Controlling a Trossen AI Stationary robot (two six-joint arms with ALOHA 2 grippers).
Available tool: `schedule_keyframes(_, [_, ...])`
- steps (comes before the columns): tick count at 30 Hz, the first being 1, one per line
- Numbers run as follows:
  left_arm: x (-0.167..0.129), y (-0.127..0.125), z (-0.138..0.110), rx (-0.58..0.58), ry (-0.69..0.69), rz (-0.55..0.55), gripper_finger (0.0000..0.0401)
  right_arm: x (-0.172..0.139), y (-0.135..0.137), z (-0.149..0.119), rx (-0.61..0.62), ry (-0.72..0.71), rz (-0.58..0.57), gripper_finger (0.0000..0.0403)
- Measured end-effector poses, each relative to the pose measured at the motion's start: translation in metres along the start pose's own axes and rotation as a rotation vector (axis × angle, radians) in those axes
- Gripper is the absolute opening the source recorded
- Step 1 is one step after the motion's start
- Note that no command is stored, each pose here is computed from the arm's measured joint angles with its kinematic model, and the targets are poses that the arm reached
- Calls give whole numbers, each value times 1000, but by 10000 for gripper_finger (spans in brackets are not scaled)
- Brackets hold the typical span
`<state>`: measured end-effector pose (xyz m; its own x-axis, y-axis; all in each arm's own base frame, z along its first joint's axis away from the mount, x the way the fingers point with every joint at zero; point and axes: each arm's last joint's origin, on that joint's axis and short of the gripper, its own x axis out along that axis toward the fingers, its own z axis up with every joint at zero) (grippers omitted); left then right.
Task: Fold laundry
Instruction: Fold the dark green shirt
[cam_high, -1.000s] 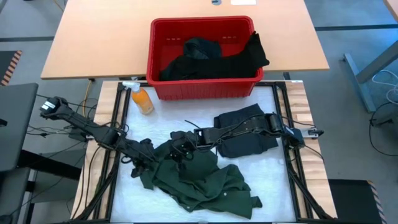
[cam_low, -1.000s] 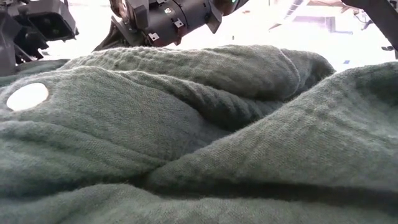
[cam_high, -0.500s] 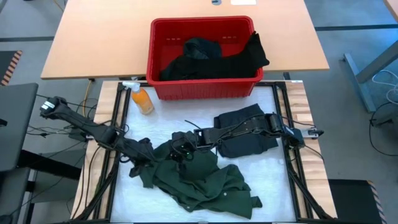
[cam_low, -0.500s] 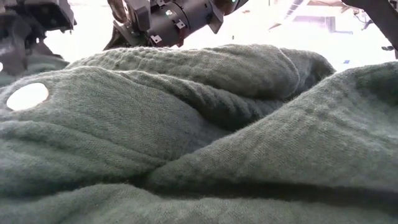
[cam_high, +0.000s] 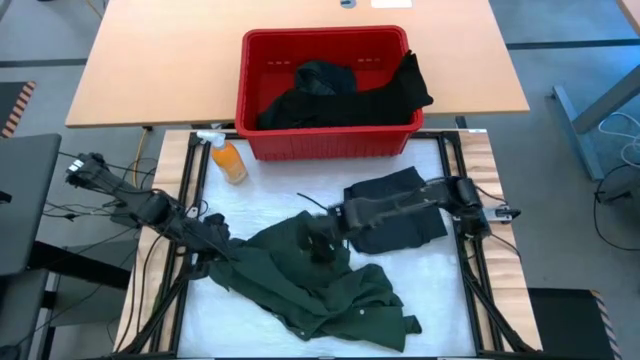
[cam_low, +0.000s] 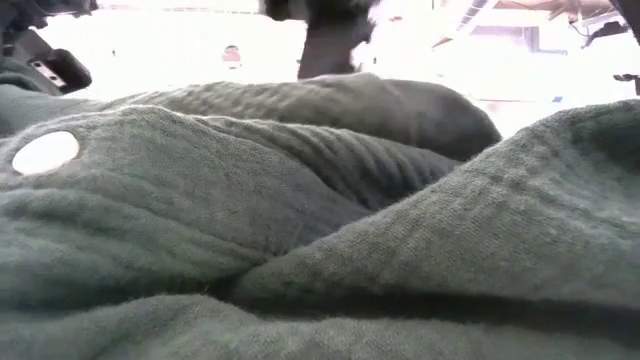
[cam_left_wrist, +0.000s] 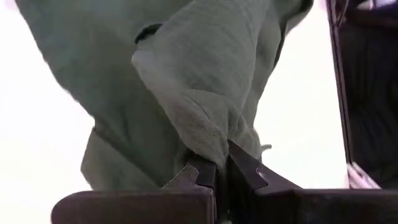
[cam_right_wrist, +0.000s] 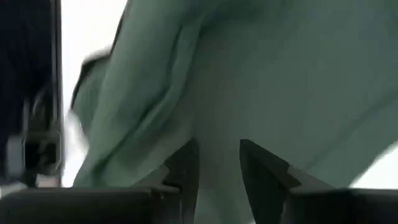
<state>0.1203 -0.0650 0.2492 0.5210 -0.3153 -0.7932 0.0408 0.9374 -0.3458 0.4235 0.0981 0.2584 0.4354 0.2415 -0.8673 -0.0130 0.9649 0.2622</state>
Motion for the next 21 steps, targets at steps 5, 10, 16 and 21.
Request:
schedule_keyframes(5, [-8, -1, -5, 6, 76, 27, 0, 4, 75, -56, 40, 138, -194, 151])
schedule_keyframes(10, [-11, 0, -8, 16, 94, 53, 0, 17, 107, -115, 254, 170, -308, 152])
schedule_keyframes(16, [-12, 0, -9, 35, 100, 44, 0, 3, 99, -164, 384, -2, -404, 151])
schedule_keyframes(21, [-12, 1, -9, 36, 109, 40, 0, -2, 72, -182, 314, -133, -401, 150])
